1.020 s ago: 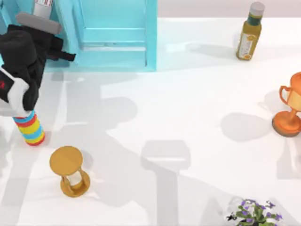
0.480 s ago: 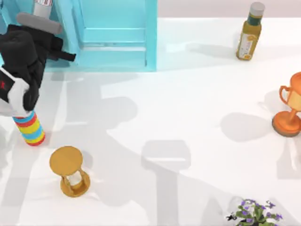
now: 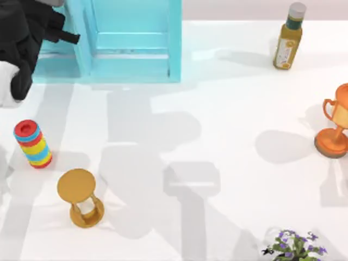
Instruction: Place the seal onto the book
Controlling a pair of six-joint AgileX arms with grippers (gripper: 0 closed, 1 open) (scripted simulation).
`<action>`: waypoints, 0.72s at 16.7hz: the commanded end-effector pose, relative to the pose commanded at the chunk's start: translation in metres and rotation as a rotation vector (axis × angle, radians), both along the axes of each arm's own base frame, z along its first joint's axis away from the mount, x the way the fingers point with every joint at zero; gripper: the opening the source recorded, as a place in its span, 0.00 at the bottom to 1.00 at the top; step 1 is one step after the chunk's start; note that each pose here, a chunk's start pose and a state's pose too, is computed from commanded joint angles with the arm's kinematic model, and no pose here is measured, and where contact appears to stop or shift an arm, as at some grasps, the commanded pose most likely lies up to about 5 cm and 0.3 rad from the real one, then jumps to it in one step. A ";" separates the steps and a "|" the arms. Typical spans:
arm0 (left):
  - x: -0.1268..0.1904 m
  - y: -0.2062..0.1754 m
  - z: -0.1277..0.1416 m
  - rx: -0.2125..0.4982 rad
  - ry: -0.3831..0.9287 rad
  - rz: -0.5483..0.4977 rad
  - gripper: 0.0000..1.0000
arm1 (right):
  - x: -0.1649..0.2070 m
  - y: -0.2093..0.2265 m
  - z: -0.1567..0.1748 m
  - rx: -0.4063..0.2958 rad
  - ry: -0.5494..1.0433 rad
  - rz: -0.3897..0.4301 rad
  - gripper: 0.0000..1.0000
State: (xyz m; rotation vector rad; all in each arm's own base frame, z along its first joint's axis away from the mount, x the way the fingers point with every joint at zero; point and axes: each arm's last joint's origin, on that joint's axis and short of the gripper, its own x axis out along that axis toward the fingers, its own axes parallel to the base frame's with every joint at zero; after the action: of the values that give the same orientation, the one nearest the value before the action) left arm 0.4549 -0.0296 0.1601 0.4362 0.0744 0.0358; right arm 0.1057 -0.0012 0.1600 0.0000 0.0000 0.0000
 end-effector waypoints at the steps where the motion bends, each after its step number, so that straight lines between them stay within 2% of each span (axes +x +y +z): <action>1: -0.007 0.000 0.022 0.001 -0.002 -0.002 0.00 | 0.000 0.000 0.000 0.000 0.000 0.000 1.00; 4: -0.041 0.001 0.097 -0.004 -0.059 -0.009 0.00 | 0.000 0.000 0.000 0.000 0.000 0.000 1.00; 7: -0.080 0.001 0.146 -0.004 -0.120 -0.017 0.00 | 0.000 0.000 0.000 0.000 0.000 0.000 1.00; 9: -0.100 0.001 0.162 0.001 -0.124 -0.022 0.00 | 0.000 0.000 0.000 0.000 0.000 0.000 1.00; 12: -0.130 0.000 0.159 0.000 -0.067 -0.026 0.00 | 0.000 0.000 0.000 0.000 0.000 0.000 1.00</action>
State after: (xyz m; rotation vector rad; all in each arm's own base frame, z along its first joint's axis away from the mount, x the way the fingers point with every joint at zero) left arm 0.3252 -0.0293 0.3195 0.4356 0.0026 0.0244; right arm 0.1057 -0.0012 0.1600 0.0000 0.0000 0.0000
